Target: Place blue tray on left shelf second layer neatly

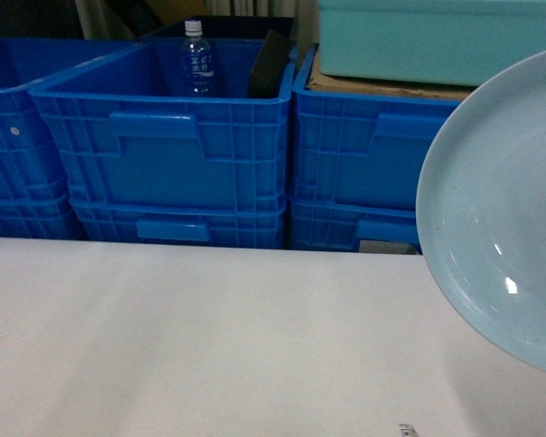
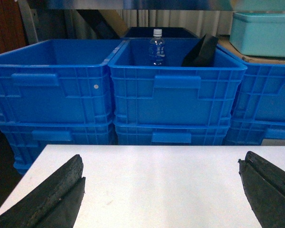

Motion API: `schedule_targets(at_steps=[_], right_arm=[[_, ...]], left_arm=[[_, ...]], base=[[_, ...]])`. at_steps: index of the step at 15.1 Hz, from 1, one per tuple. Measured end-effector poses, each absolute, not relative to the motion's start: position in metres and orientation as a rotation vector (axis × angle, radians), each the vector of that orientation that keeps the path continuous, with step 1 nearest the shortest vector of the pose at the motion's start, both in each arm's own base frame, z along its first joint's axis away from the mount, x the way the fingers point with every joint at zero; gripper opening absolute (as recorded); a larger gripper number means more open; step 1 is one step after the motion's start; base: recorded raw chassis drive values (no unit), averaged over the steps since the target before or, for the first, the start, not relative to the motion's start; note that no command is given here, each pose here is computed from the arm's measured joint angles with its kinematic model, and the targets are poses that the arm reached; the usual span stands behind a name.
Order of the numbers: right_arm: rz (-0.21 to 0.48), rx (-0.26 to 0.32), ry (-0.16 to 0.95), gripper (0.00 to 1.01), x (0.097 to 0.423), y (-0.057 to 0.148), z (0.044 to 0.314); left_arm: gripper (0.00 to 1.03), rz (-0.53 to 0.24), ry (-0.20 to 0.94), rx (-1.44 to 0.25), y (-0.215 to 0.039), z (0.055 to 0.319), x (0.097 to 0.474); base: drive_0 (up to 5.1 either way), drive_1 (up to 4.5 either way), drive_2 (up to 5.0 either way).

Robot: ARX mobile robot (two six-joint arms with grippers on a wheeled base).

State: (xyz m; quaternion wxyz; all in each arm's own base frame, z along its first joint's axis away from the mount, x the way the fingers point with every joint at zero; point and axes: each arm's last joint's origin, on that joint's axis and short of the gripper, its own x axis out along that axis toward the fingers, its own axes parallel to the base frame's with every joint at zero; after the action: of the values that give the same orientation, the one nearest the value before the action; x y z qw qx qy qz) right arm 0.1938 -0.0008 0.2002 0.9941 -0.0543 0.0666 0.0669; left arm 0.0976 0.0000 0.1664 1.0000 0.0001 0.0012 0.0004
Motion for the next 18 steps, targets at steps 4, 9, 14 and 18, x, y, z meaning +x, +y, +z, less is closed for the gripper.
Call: schedule_targets(at_steps=[4, 9, 14, 18], right_arm=[[0.135, -0.111, 0.134, 0.02, 0.1938, -0.0009, 0.2002], [0.134, -0.111, 0.132, 0.02, 0.1938, -0.0009, 0.2003], [0.134, -0.111, 0.133, 0.02, 0.1938, -0.0009, 0.2002], [0.134, -0.110, 0.137, 0.02, 0.1937, -0.0009, 0.1997]], left_arm=[[0.98, 0.006, 0.003, 0.000, 0.0003, 0.1663, 0.0976], [0.98, 0.002, 0.004, 0.000, 0.0001, 0.1663, 0.0976], [0.98, 0.001, 0.006, 0.000, 0.0000, 0.1661, 0.0976], [0.98, 0.000, 0.002, 0.000, 0.0000, 0.1664, 0.0976]], base=[[4.8, -2.65, -2.6], [4.3, -3.12, -3.1], [3.6, -3.83, -3.8], [3.6, -3.88, -3.9]])
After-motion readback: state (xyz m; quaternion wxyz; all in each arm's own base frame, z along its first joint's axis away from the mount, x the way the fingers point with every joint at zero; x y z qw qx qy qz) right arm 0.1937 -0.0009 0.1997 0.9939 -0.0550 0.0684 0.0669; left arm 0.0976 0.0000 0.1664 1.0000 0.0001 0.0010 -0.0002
